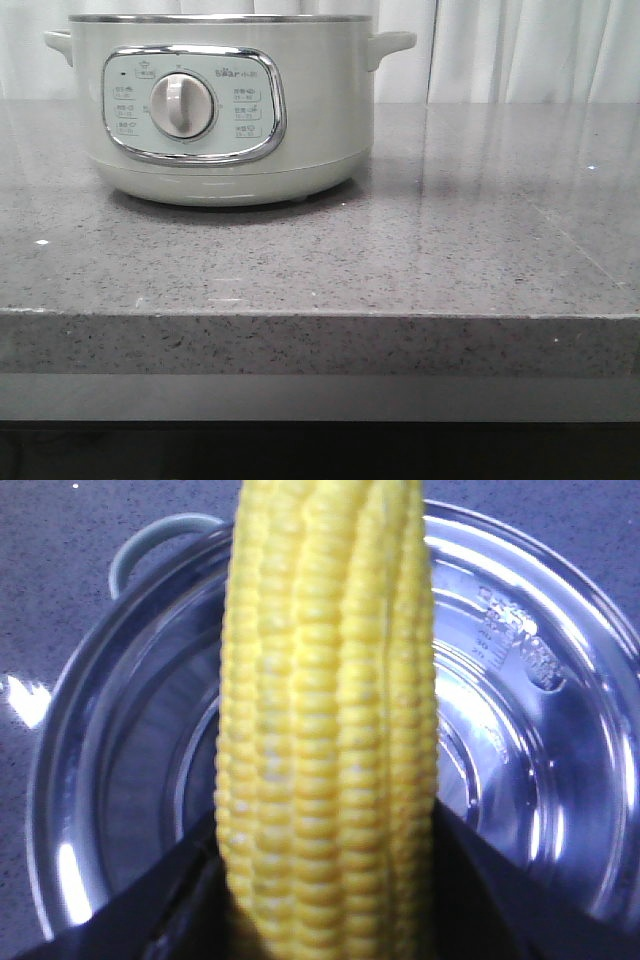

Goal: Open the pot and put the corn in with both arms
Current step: 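Lift the corn cob with the right gripper and carry it over the pot, then lower the corn into the pot and open the right gripper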

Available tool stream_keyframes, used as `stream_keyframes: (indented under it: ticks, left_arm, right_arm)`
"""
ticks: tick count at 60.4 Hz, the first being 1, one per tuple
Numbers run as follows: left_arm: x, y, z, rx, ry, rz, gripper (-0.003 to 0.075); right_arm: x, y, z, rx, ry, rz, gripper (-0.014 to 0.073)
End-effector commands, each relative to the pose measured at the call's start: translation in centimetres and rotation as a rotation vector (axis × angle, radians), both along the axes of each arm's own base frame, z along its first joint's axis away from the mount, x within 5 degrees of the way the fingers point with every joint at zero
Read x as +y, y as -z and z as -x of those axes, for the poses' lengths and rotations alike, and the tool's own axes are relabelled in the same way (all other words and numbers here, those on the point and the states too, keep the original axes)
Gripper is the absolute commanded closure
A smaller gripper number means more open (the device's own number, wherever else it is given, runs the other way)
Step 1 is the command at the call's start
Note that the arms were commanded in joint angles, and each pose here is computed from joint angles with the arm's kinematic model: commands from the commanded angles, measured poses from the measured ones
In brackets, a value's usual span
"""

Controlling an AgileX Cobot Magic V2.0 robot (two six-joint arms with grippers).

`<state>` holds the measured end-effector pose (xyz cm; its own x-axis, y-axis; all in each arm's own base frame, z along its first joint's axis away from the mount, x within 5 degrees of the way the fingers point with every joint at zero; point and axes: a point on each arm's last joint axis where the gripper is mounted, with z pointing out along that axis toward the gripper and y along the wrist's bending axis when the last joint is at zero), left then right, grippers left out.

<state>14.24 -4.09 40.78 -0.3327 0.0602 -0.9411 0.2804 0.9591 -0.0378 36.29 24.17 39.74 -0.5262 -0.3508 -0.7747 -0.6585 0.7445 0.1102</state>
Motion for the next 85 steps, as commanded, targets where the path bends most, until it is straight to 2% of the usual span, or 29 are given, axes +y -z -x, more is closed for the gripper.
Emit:
stream_keyframes:
  ticks: [1, 16, 20, 27, 31, 46, 55, 72, 85]
  left_arm:
    - [0.1, -2.7, 0.2, -0.184, -0.012, 0.071, 0.0459]
    - [0.1, -2.7, 0.2, -0.184, -0.012, 0.071, 0.0459]
    - [0.1, -2.7, 0.2, -0.184, -0.012, 0.071, 0.0459]
    - [0.1, -2.7, 0.2, -0.184, -0.012, 0.071, 0.0459]
    - [0.1, -2.7, 0.2, -0.184, -0.012, 0.071, 0.0459]
    - [0.1, -2.7, 0.2, -0.184, -0.012, 0.071, 0.0459]
    - [0.1, -2.7, 0.2, -0.184, -0.012, 0.071, 0.0459]
    - [0.1, -2.7, 0.2, -0.184, -0.012, 0.071, 0.0459]
    - [0.1, -2.7, 0.2, -0.184, -0.012, 0.071, 0.0459]
  right_arm:
    - [-0.2, -2.8, 0.1, -0.118, 0.009, -0.055, 0.0328]
    - [0.5, -0.5, -1.1, -0.057, 0.0, 0.003, 0.031]
    - [0.6, -0.2, -1.2, -0.047, -0.002, 0.01, 0.0251]
    - [0.6, -0.2, -1.2, -0.045, -0.003, 0.011, 0.0092]
    - [0.6, -0.2, -1.2, -0.046, -0.003, 0.011, 0.0053]
    - [0.5, -0.5, -1.1, -0.059, 0.0, 0.002, 0.0055]
    - [-0.3, -2.7, 0.3, -0.074, 0.012, -0.029, 0.0055]
    - [-3.2, -7.2, 4.8, -0.205, 0.046, -0.129, 0.0055]
    - [-6.7, -7.3, 9.9, -0.296, 0.091, -0.197, 0.0055]
